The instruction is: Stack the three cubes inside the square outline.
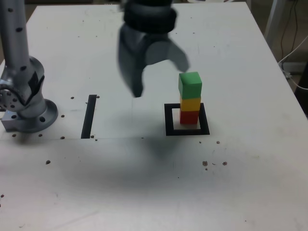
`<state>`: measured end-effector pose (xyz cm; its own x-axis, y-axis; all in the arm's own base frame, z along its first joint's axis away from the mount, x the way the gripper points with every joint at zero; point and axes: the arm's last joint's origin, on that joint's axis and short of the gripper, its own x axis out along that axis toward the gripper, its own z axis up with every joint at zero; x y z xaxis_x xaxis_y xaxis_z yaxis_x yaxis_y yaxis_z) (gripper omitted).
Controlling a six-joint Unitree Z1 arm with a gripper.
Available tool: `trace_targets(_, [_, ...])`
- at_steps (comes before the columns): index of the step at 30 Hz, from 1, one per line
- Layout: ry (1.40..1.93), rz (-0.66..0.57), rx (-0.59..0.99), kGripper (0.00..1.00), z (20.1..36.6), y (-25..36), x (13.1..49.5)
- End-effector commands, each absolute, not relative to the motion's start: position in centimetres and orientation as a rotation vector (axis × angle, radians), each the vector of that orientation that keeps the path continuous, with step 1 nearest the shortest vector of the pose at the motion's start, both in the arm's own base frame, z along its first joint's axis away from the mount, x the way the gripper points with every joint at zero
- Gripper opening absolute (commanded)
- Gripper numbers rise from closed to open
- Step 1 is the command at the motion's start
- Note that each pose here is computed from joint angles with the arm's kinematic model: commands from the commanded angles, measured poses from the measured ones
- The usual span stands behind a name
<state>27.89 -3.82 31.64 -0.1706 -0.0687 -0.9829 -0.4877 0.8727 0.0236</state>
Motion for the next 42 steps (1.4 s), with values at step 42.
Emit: trace_targets(42, [1.814, -0.113, 0.121, 1.0, 23.4, -0.5, 13.8])
